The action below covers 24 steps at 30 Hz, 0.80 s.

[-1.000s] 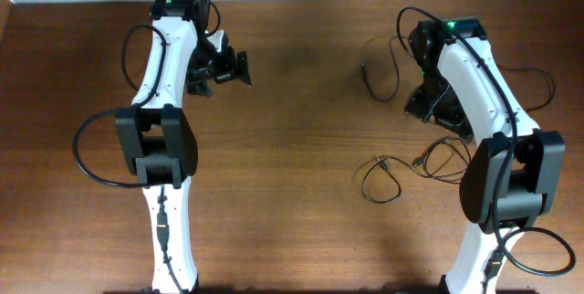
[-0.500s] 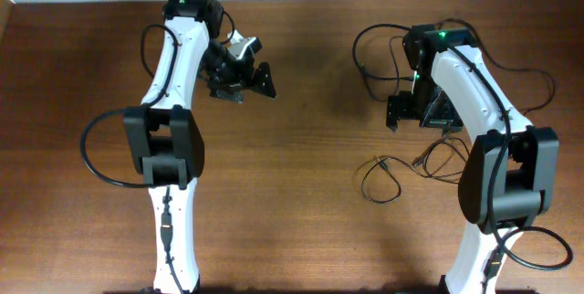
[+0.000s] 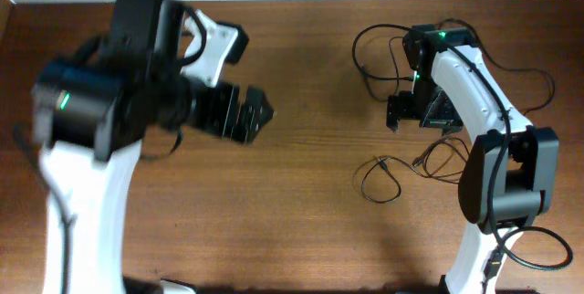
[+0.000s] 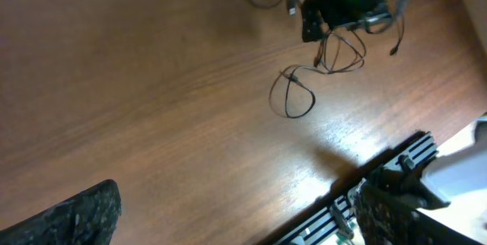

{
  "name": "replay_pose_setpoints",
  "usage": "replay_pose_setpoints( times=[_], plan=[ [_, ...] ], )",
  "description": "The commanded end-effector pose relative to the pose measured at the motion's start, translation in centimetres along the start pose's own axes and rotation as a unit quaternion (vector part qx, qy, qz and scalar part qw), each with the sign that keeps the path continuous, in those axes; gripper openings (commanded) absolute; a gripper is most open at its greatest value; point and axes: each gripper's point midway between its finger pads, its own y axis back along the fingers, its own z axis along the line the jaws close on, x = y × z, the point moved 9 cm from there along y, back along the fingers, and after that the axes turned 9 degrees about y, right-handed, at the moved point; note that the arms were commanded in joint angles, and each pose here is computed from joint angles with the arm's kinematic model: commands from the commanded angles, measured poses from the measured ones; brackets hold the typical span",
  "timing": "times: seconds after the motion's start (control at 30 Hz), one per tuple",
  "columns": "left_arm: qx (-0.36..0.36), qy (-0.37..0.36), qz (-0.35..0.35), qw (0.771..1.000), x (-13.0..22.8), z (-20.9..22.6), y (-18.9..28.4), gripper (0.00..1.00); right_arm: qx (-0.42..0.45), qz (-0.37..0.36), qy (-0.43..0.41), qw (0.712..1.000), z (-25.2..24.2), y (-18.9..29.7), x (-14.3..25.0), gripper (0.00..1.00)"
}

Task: Untangle cables

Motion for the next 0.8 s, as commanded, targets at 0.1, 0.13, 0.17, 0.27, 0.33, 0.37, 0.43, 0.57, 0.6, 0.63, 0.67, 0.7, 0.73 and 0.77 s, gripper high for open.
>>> replay_pose_setpoints(
  times=[0.1,0.13,0.17,0.27,0.33,0.37,0.43,0.57,0.6,0.63,0.67,0.7,0.73,0.77],
  plan=[
    [-0.016,-0.024,-0.067,0.997,3.2,-1.2,4.7,0.99,-0.002,0.002,0.005,1.000,0.2,-0.1,0.1,0.98],
    [-0.015,-0.026,-0.072,0.997,3.5,-1.3,5.0,0.99,-0.002,0.002,0.005,1.000,0.2,-0.1,0.1,0.99],
    [-0.018,-0.030,-0.075,0.997,3.6,-1.3,5.2,0.99,-0.002,0.002,0.005,1.000,0.2,-0.1,0.1,0.99],
    [-0.069,-0.045,-0.086,0.993,3.6,-0.6,5.6,0.99,-0.002,0.002,0.005,1.000,0.2,-0.1,0.1,0.99],
    [-0.069,-0.045,-0.086,0.993,3.6,-0.6,5.6,0.99,-0.002,0.002,0.005,1.000,0.2,-0.1,0.1,0.98],
    [-0.069,-0.045,-0.086,0.993,3.6,-0.6,5.6,0.99,-0.002,0.002,0.005,1.000,0.2,-0.1,0.1,0.99],
    [-0.074,-0.044,-0.086,0.993,3.4,-0.5,5.4,0.99,-0.002,0.002,0.005,1.000,0.2,-0.1,0.1,0.98],
    [-0.059,-0.075,-0.197,0.976,2.4,-1.4,7.7,0.99,-0.002,0.002,0.005,1.000,0.2,-0.1,0.1,0.99],
    [-0.058,-0.079,-0.213,0.972,2.6,-1.5,7.9,0.99,-0.002,0.002,0.005,1.000,0.2,-0.1,0.1,0.98],
    [-0.058,-0.085,-0.235,0.966,2.9,-1.5,8.2,0.99,-0.002,0.002,0.005,1.000,0.2,-0.1,0.1,0.98],
    [-0.062,-0.087,-0.250,0.962,3.2,-1.4,8.2,0.99,-0.002,0.002,0.005,1.000,0.2,-0.1,0.1,0.98],
    [-0.069,-0.090,-0.274,0.955,3.7,-1.0,8.0,0.99,-0.002,0.002,0.005,1.000,0.2,-0.1,0.1,0.99],
    [-0.078,-0.092,-0.294,0.948,4.3,-0.4,7.3,0.99,-0.002,0.002,0.005,1.000,0.2,-0.1,0.1,0.99],
    [-0.081,-0.093,-0.303,0.945,4.8,-0.1,6.8,0.99,-0.002,0.002,0.005,1.000,0.2,-0.1,0.1,0.98]
  ],
)
